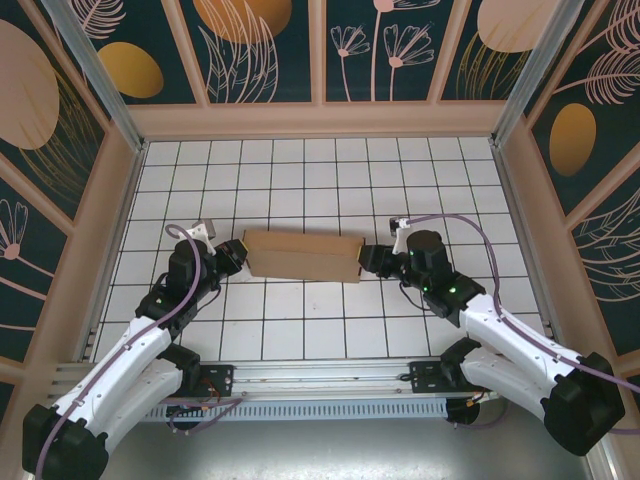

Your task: Fold the paper box

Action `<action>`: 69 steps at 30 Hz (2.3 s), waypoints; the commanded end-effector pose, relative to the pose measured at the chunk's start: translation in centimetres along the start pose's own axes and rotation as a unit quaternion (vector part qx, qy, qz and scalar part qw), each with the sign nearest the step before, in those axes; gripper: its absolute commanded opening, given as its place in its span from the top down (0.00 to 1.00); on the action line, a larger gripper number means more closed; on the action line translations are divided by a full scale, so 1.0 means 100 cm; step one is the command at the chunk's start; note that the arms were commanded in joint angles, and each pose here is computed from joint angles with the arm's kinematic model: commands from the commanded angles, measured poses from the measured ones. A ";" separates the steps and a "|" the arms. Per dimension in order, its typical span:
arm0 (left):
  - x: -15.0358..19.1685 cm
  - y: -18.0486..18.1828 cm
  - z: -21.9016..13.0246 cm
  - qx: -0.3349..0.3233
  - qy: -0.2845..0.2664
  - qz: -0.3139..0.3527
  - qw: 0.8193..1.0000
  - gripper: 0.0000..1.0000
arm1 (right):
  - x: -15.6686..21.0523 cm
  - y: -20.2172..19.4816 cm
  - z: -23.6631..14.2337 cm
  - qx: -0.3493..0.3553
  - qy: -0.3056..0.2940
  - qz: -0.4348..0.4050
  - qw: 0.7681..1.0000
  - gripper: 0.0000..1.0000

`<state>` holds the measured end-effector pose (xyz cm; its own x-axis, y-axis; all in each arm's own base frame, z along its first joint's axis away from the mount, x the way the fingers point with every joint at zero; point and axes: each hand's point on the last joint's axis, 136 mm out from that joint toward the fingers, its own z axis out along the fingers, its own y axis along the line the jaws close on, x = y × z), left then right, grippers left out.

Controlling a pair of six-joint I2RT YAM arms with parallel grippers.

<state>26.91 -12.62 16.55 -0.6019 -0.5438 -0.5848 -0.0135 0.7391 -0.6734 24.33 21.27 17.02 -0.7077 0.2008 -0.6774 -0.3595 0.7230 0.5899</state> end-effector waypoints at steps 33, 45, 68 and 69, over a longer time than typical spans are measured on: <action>0.110 0.039 -0.049 -0.030 0.181 -0.060 0.981 0.90 | 0.102 -0.019 -0.023 0.090 0.054 -0.051 0.993 0.79; 0.042 0.024 -0.034 -0.094 0.081 0.033 0.992 0.46 | 0.069 -0.011 -0.011 0.072 0.057 0.008 0.996 0.51; 0.090 0.044 0.050 -0.036 0.118 0.014 0.992 0.61 | 0.067 -0.087 0.061 0.125 0.111 0.066 0.984 0.65; 0.090 0.043 0.053 -0.039 0.121 0.016 0.992 0.61 | 0.064 -0.093 0.061 0.133 0.109 0.065 0.983 0.66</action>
<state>25.58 -14.13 5.52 -0.7398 -0.4396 -0.5094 -0.1142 0.8281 -0.5489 26.55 21.15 5.95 -0.8500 0.2067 -0.4846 -0.1193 0.8205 0.5591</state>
